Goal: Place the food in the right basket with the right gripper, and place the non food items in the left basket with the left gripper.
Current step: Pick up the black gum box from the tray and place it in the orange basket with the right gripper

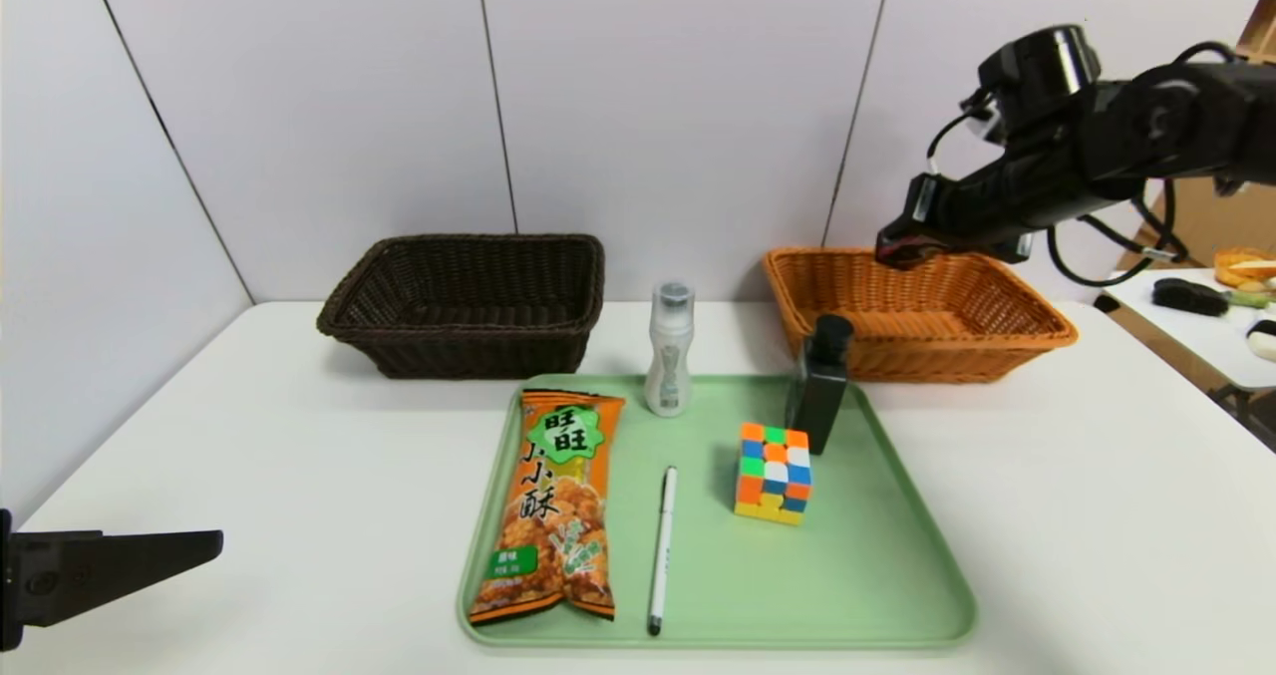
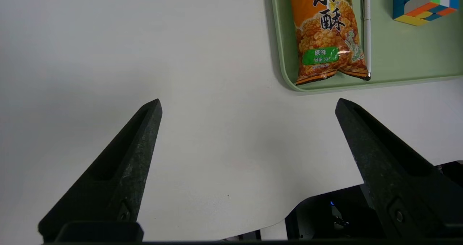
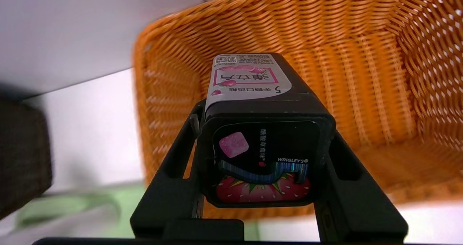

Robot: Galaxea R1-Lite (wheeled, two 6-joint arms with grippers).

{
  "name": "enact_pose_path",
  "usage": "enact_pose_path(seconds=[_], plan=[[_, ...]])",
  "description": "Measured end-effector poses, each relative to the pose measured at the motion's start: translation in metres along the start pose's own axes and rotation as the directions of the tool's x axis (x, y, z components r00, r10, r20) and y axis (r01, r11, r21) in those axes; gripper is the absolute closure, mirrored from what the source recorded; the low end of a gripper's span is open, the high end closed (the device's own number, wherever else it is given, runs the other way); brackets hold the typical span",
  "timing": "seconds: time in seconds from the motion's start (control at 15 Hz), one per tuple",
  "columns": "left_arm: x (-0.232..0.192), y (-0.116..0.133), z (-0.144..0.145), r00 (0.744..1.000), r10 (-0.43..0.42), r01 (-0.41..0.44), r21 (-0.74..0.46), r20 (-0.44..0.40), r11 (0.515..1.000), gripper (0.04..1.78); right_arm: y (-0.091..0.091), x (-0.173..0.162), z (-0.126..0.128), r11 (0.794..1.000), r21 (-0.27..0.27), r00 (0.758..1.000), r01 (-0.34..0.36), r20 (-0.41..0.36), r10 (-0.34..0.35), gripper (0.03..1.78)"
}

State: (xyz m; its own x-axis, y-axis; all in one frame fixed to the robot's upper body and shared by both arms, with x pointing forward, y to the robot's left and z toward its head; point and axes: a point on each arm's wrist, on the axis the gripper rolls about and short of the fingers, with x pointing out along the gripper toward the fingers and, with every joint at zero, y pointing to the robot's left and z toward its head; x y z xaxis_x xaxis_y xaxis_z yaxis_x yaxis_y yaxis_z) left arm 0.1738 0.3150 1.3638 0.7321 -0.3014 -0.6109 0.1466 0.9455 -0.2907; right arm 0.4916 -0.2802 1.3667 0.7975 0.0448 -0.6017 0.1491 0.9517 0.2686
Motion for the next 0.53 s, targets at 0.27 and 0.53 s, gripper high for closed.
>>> enact_pose_path(seconds=[0.27, 0.53], plan=[[0.003, 0.0, 0.0, 1.0, 0.003, -0.003, -0.002, -0.01, 1.0, 0.13, -0.014, 0.058, -0.013, 0.999, 0.009, 0.998, 0.044, -0.041, -0.043, 1.01], [0.004, 0.001, 0.0, 1.0, 0.005, -0.005, -0.003, -0.017, 1.0, 0.13, -0.018, 0.079, -0.023, 0.998, -0.015, 0.995, 0.061, -0.084, -0.062, 0.66]])
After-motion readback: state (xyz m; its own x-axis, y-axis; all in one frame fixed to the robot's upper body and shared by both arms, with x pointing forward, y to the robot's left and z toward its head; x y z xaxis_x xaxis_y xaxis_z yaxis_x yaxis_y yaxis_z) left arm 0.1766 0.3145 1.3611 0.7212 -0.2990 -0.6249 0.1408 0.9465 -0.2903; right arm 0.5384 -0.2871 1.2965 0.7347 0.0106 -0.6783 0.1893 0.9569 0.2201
